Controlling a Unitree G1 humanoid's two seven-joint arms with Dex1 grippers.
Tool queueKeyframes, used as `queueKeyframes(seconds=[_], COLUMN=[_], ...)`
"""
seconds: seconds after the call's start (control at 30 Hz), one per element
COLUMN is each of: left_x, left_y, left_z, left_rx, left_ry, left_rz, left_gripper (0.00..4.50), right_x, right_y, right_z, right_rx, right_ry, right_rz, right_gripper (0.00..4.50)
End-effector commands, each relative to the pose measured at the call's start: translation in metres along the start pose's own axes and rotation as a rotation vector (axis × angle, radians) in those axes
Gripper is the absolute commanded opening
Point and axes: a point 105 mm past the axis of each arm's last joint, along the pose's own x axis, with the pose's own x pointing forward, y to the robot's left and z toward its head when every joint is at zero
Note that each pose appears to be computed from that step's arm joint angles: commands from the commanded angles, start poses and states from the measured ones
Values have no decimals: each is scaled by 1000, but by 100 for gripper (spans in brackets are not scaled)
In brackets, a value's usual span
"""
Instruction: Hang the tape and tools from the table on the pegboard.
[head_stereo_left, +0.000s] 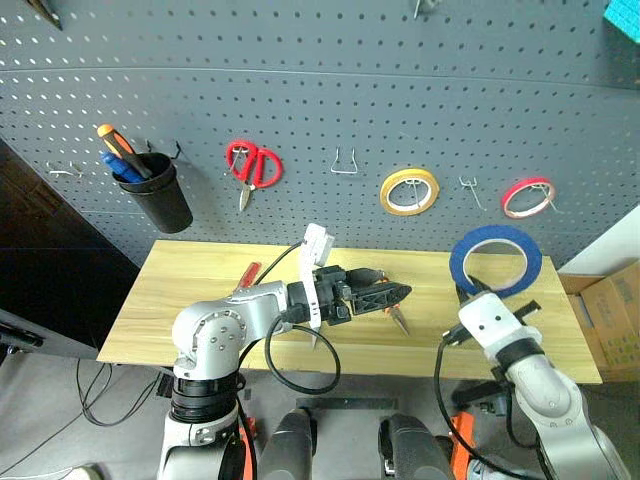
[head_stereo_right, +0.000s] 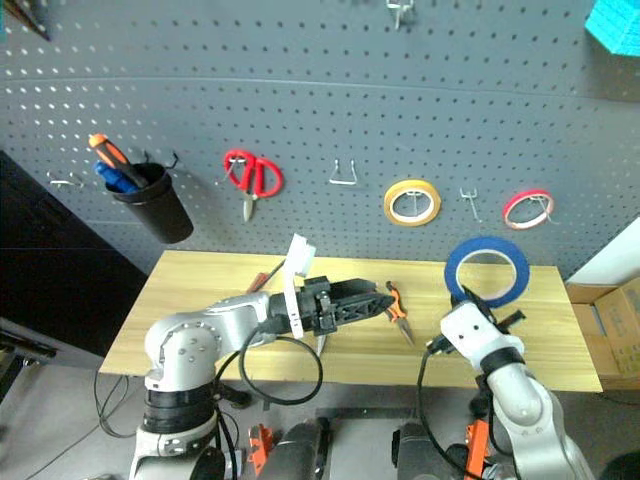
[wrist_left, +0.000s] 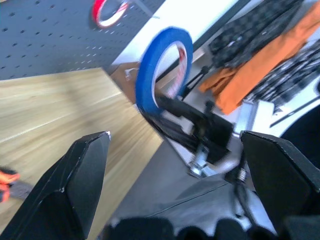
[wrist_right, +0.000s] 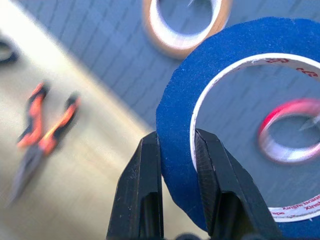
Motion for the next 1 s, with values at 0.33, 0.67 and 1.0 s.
queueKeyframes(seconds=[0.33, 0.67, 1.0], left_x=[8, 11, 19], left_y=[10, 11, 10], left_z=[21, 22, 22], left_rx=[67, 78, 107], left_ry=[-95, -106, -108], left_rz=[63, 67, 62], left_gripper=[450, 450, 450], right_x=[56, 82, 101], right_y=[-24, -33, -36], right_z=[1, -11, -26], right_rx=[3, 109, 282], right_ry=[-162, -151, -52], right_rz=[-27, 13, 1], right_gripper=[55, 55, 128])
